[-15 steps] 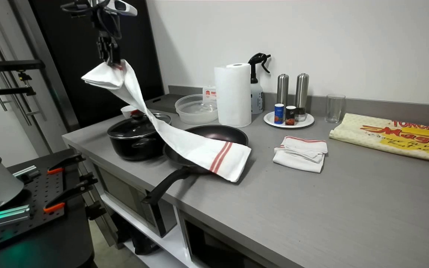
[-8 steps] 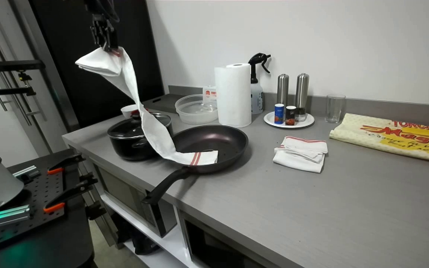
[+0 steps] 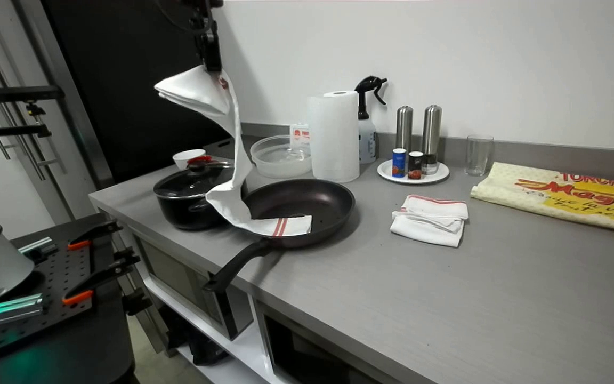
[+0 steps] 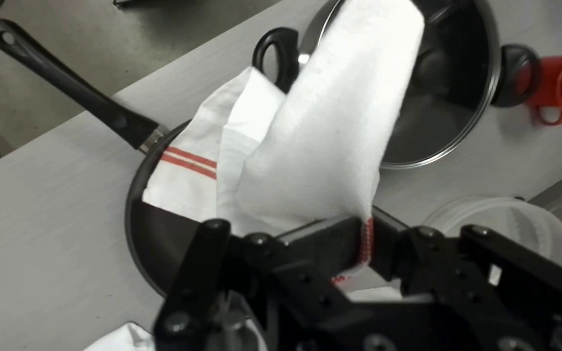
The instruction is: Use the towel to wipe the pan
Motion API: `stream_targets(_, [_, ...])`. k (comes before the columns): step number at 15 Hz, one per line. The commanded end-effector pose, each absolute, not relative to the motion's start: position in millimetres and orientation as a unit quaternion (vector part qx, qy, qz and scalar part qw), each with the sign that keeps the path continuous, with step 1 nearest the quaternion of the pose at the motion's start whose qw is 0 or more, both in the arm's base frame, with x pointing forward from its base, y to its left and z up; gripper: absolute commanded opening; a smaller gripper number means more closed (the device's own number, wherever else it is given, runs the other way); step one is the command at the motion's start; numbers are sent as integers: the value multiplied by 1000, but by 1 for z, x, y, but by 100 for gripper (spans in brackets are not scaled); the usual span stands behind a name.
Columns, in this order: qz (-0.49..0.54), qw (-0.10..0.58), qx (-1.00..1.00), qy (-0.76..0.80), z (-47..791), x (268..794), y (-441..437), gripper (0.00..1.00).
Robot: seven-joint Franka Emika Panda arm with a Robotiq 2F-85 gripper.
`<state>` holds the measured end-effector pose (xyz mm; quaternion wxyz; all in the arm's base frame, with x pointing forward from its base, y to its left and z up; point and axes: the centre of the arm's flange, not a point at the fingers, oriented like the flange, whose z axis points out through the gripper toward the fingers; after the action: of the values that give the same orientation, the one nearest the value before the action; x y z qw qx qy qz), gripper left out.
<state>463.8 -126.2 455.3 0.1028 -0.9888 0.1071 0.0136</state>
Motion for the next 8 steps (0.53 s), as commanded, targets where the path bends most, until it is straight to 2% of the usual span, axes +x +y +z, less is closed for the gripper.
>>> stream_targets(1, [12,60,-987,152,406,497,-158,0])
stream_targets(5, [47,-9,-984,170,335,531,-175,0])
stream_targets(8, [74,-34,-978,192,298,550,-183,0])
